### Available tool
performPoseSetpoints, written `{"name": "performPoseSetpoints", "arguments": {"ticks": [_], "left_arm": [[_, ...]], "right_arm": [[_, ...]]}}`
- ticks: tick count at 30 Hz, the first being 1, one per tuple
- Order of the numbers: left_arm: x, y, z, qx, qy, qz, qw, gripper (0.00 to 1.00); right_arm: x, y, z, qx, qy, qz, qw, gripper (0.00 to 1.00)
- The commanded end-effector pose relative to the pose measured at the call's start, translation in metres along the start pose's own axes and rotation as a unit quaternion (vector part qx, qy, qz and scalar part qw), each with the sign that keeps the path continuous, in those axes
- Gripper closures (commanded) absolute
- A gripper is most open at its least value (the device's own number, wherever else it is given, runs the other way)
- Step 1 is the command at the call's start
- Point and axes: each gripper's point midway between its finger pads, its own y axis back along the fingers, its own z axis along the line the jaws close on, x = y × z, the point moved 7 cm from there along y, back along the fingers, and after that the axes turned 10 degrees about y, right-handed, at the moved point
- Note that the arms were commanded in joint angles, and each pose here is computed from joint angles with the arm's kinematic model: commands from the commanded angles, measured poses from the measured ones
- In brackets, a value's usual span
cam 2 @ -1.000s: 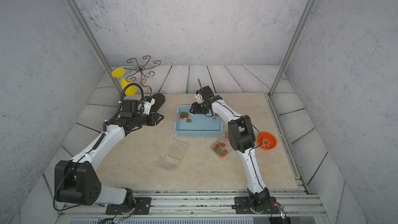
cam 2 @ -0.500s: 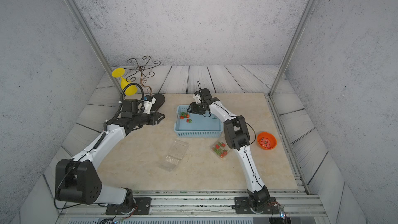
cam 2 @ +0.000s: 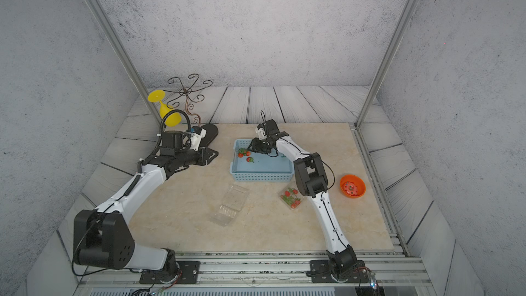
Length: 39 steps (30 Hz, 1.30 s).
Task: Pack strawberries into containers
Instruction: Pick up the strawberry from the basket.
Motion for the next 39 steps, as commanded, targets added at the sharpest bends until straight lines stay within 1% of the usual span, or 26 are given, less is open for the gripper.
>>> {"name": "performPoseSetpoints", "arguments": {"ticks": [1, 9, 15, 22, 35, 39], "left_arm": [[0.003, -0.002, 0.002, 0.005, -0.001, 0.004, 1.000, 0.62], [0.003, -0.002, 0.002, 0.004, -0.002, 0.003, 1.000, 0.62], [0.003, -0.002, 0.001, 0.006, -0.001, 0.003, 1.000, 0.62], [0.003, -0.001, 0.000, 0.008, -0.001, 0.003, 1.000, 0.62], [0.003, 0.002, -0.002, 0.010, -0.004, -0.001, 1.000, 0.62], [0.002, 0.002, -0.002, 0.011, -0.004, -0.001, 1.000, 0.62]], "right_arm": [[0.004, -0.015, -0.012, -0.003, -0.010, 0.004, 1.000, 0.55], [0.003, -0.022, -0.015, -0.009, -0.017, 0.000, 1.000, 0.60], [-0.003, -0.023, -0.012, -0.021, -0.029, -0.018, 0.999, 0.68], [-0.012, -0.022, -0.008, -0.039, -0.045, -0.043, 0.997, 0.73], [-0.005, -0.028, -0.013, -0.036, -0.050, -0.032, 0.998, 0.82], [-0.008, -0.028, -0.012, -0.036, -0.049, -0.035, 0.998, 0.89]]}}
